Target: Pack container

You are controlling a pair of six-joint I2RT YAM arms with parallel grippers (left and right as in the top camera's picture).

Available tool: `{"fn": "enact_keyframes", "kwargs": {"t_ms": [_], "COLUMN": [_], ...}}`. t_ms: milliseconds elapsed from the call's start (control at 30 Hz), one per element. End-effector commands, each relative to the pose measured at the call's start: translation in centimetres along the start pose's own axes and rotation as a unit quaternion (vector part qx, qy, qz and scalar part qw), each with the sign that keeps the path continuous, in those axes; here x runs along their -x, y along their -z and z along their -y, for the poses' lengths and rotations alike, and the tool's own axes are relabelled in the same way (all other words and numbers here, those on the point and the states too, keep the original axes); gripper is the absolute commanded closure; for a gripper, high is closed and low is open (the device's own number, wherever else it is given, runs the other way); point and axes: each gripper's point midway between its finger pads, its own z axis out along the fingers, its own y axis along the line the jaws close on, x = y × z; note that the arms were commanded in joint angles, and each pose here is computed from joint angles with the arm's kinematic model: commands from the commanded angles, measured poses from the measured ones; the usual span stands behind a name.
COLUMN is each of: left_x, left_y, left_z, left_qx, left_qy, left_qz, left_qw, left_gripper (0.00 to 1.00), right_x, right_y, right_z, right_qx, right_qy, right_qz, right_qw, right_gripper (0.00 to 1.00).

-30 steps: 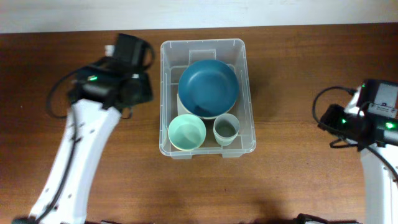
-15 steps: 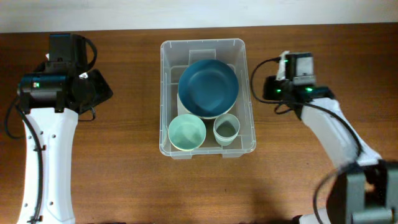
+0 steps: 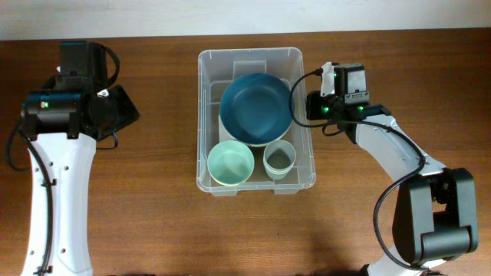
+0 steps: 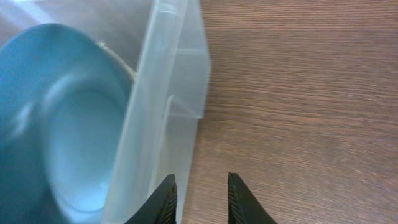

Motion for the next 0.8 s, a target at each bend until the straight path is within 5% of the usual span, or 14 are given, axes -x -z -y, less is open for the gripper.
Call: {"fn": "enact_keyframes", "kwargs": {"t_ms": [0, 467, 567, 633, 767], "left_x": [0.1, 0.0, 0.0, 0.1, 0.6], "left_y": [-0.1, -0.1, -0.1, -0.1, -0.4], "left_z": [0.0, -0.1, 0.0, 0.0, 1.0], "left_qx": [0.0, 0.0, -0.001, -0.001, -0.01], "left_qy": [0.006, 0.006, 0.006, 0.002, -0.067], "left_qz": [0.0, -0.001, -0.001, 0.0, 0.011], "left_qw": [1.0, 1.0, 1.0, 1.0, 0.998], "left_gripper": [0.56, 0.56, 0.56, 0.56, 0.55], "right_x": [0.1, 0.7, 0.9, 1.1, 2.5], "right_y": [0.4, 0.5, 0.3, 0.3, 1.3], "right_z": [-3.1, -3.5, -2.2, -0.6, 3.1], "right_qx": [0.079, 0.093, 0.058, 0.02, -0.053], "right_qy": [0.025, 0.038, 0.035, 0.031, 0.014], "right_qz": [-0.002, 0.01, 0.014, 0.018, 0.037], "right_qw": [0.997, 0.995, 0.998, 0.999, 0.998], "right_gripper": [0.76, 0.72, 0.61, 0.42, 0.21]}}
